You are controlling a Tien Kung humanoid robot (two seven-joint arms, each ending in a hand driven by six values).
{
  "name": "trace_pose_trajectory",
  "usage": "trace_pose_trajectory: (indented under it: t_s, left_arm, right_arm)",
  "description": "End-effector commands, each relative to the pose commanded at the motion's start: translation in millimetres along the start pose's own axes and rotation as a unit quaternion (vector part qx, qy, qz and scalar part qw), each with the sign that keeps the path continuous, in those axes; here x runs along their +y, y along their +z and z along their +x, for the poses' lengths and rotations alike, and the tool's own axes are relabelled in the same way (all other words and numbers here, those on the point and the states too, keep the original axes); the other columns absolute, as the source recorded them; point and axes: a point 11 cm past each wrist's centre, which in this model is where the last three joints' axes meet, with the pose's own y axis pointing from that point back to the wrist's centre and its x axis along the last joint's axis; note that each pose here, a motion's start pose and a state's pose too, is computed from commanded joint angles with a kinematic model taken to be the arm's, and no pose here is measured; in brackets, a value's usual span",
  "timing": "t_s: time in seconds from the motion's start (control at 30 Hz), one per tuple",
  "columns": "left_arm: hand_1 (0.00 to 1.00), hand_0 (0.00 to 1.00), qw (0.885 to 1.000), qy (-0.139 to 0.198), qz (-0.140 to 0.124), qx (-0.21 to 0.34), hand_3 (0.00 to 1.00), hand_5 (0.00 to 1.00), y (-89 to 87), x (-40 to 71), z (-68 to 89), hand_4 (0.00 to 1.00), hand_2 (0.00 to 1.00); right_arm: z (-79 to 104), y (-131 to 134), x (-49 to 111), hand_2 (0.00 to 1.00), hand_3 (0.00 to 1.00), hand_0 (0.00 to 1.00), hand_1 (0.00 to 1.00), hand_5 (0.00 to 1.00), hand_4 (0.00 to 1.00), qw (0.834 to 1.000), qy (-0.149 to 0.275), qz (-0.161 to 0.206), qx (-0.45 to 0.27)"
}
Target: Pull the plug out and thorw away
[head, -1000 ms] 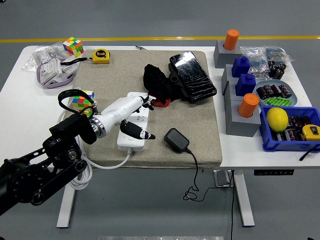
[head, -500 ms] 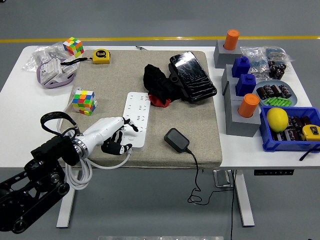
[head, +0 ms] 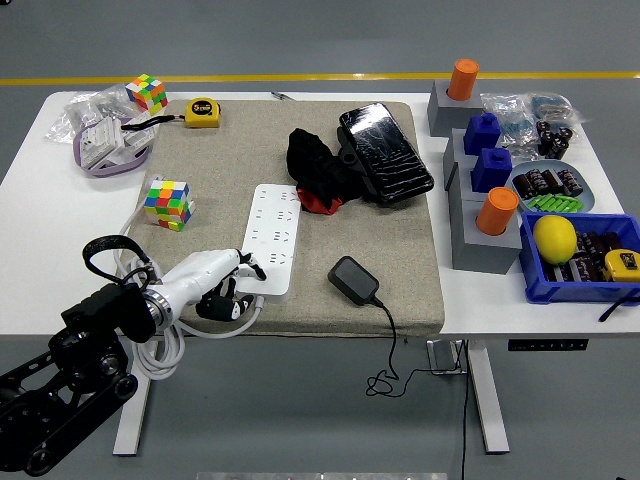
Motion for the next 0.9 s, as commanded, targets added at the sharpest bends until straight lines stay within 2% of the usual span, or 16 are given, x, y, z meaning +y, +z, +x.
trace_pose_trajectory:
  t_s: [0.23, 0.7, 0.83, 0.9]
  left_arm:
    - [0.100, 0.103, 1.000, 0.004, 0.001, -0.002, 0.662, 0.002, -0.2, -1.1, 4.3, 0.547, 0.168]
    - [0.093, 0.103, 1.000, -0.012, 0.022, -0.011, 0.657, 0.002, -9.7, -4.6, -5.0, 0.545, 0.163]
    - [0.093, 0.104, 1.000, -0.003, 0.011, -0.004, 0.656, 0.002, -4.5, -2.4, 1.1, 0.544, 0.162]
    - [0.093, 0.104, 1.000, 0.009, -0.001, 0.000, 0.656, 0.002, 2.2, -0.9, 9.9, 0.544, 0.162]
  right_arm:
    - [0.4, 1, 0.1, 0.683, 0.633, 0.619, 0.662, 0.524, 0.986, 1.000, 0.000, 0.000, -0.001]
    - [-1.6, 2, -0.2, 0.683, 0.632, 0.619, 0.662, 0.525, 0.986, 1.000, -0.001, -0.001, -0.002]
    - [-1.8, 1, -0.2, 0.684, 0.633, 0.619, 0.662, 0.525, 0.986, 1.000, -0.001, 0.000, -0.003]
    - [-1.4, 1, -0.2, 0.684, 0.633, 0.619, 0.662, 0.525, 0.986, 1.000, -0.001, 0.000, -0.004]
